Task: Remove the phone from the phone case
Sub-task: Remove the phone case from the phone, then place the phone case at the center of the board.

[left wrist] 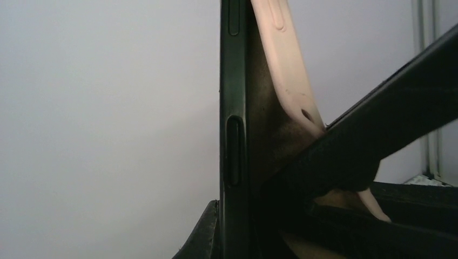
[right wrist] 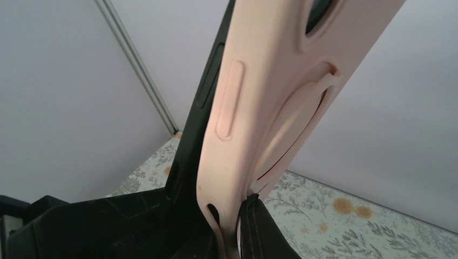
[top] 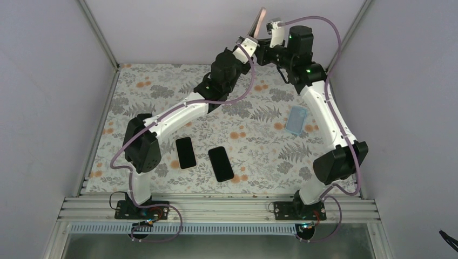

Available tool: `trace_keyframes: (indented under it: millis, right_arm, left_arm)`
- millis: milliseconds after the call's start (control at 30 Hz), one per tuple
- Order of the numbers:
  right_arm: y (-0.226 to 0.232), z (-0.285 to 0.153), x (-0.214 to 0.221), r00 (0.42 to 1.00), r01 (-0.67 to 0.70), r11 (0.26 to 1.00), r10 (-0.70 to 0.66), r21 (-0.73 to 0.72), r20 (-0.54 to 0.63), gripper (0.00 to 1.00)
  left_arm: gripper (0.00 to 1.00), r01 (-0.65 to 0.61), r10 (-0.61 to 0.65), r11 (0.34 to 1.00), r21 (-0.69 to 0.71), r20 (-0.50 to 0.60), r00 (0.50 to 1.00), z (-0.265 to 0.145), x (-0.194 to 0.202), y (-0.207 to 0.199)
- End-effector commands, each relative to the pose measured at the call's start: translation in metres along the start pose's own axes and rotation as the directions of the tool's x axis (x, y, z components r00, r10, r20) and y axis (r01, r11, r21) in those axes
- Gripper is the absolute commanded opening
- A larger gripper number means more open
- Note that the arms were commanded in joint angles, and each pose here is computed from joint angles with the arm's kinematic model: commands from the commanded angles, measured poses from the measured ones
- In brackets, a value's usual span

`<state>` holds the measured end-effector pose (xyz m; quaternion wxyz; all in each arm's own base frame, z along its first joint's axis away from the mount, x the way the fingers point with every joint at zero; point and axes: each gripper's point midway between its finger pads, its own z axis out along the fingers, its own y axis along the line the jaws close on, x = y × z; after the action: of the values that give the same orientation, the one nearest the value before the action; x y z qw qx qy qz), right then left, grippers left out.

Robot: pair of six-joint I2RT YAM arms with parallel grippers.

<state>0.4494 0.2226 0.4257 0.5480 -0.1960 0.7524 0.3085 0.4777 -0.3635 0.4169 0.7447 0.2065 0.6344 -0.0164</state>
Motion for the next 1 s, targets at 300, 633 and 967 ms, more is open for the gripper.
trace_keyframes:
  millis: [300, 633, 967]
  right_arm:
    - [-0.011, -0.005, 0.065, 0.949, 0.139, 0.984, -0.101, 0.109, -0.300, 0.03]
    - [-0.079, -0.041, 0.091, 0.852, 0.414, 0.833, -0.214, 0.366, -0.477, 0.03]
    - [-0.066, -0.072, 0.228, 0.725, 0.262, 0.956, -0.106, 0.130, -0.681, 0.03]
  left_arm:
    - [0.02, -0.110, 0.112, 0.987, 0.116, -0.008, 0.994, -0.059, -0.003, 0.074]
    - [0.02, -0.259, 0.278, 0.953, 0.157, -0.116, 0.954, -0.114, 0.023, 0.139]
    - [0.02, -0.651, 0.656, 0.734, 0.194, -0.448, 0.607, -0.157, 0.182, 0.161]
